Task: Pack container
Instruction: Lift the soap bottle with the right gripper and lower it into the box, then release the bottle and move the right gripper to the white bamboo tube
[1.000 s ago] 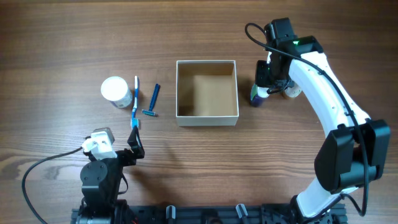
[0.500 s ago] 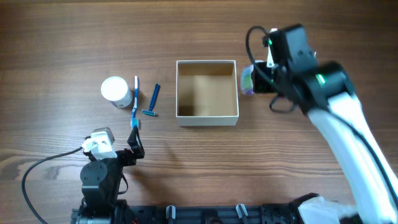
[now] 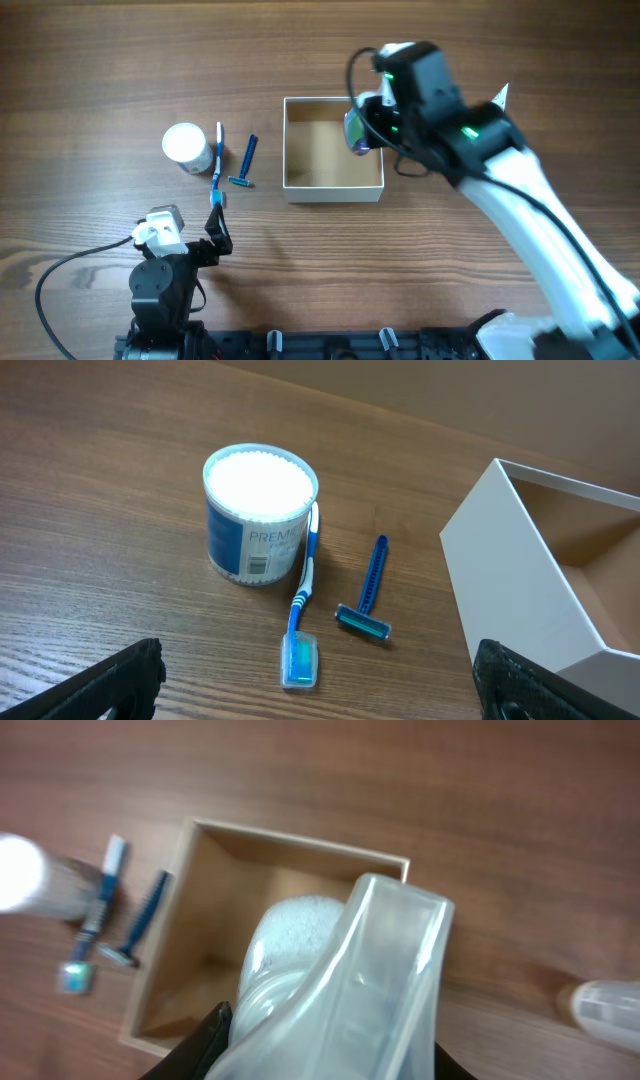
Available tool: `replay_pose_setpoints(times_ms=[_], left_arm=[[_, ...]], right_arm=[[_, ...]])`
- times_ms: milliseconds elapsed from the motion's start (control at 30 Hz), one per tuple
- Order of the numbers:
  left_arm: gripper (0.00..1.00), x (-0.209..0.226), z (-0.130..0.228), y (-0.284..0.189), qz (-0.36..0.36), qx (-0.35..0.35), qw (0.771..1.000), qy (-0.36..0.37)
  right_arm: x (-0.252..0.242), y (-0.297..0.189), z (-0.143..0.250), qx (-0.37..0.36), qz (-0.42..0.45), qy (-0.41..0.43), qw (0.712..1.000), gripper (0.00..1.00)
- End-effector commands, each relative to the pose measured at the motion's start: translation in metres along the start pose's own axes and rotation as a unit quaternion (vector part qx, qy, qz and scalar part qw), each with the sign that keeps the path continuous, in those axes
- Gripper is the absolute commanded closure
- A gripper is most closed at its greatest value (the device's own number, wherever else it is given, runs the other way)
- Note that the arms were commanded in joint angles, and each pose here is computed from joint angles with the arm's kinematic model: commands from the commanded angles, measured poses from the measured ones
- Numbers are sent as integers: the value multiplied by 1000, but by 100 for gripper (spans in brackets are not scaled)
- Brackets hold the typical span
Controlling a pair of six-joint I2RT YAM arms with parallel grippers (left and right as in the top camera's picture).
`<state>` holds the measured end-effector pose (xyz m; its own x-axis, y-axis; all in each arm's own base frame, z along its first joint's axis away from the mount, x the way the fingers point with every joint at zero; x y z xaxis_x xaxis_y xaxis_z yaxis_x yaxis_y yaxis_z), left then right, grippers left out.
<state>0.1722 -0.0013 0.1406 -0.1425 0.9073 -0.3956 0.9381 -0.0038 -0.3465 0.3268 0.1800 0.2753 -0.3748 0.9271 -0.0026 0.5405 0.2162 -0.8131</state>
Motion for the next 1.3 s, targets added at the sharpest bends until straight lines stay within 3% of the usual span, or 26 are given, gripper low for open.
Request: replay_pose_setpoints(times_ms=[0, 133, 333, 367, 433, 600, 867, 1033, 1167, 1267], left_arm=[[0, 0, 0, 0, 2, 0, 1000, 4], [0, 0, 0, 0, 2, 0, 1000, 4], [0, 0, 0, 0, 2, 0, 1000, 4], [0, 0, 0, 0, 1, 0, 1000, 3], [0, 0, 0, 0, 1, 0, 1000, 4], [0, 0, 0, 0, 2, 0, 1000, 4], [0, 0, 0, 0, 2, 0, 1000, 3], [0, 0, 0, 0, 1, 0, 1000, 3], [0, 0, 0, 0, 2, 0, 1000, 4], [0, 0, 0, 0, 2, 0, 1000, 4]], right_arm=[[-1, 46, -6, 20, 30, 10, 999, 78], [-2, 86, -2, 42, 44, 9, 998, 77], [-12, 106, -1, 45, 83, 25, 995, 73], [-12, 106, -1, 44, 83, 30, 995, 67], [-12, 106, -1, 42, 81, 35, 995, 41], [-9, 92, -9, 23, 66, 37, 997, 22], [-36, -22, -21, -63, 73, 67, 993, 15], [-100, -93, 1, -94, 169, 130, 972, 20], [-156, -98, 26, -49, 230, 195, 952, 20], [-182, -79, 40, -3, 210, 227, 951, 19]])
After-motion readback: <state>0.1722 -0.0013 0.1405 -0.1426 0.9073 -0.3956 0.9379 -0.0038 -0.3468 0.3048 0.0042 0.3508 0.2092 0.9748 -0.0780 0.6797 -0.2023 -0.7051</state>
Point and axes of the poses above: each gripper's point midway between its finger pads, its own y axis out along the fingers, its own x axis along the line the jaws close on, z = x × y, the point moved 6 cm from there along -y, back along the fingers, and after that the axes turned 10 degrees about -y, right-handed, at the moved point
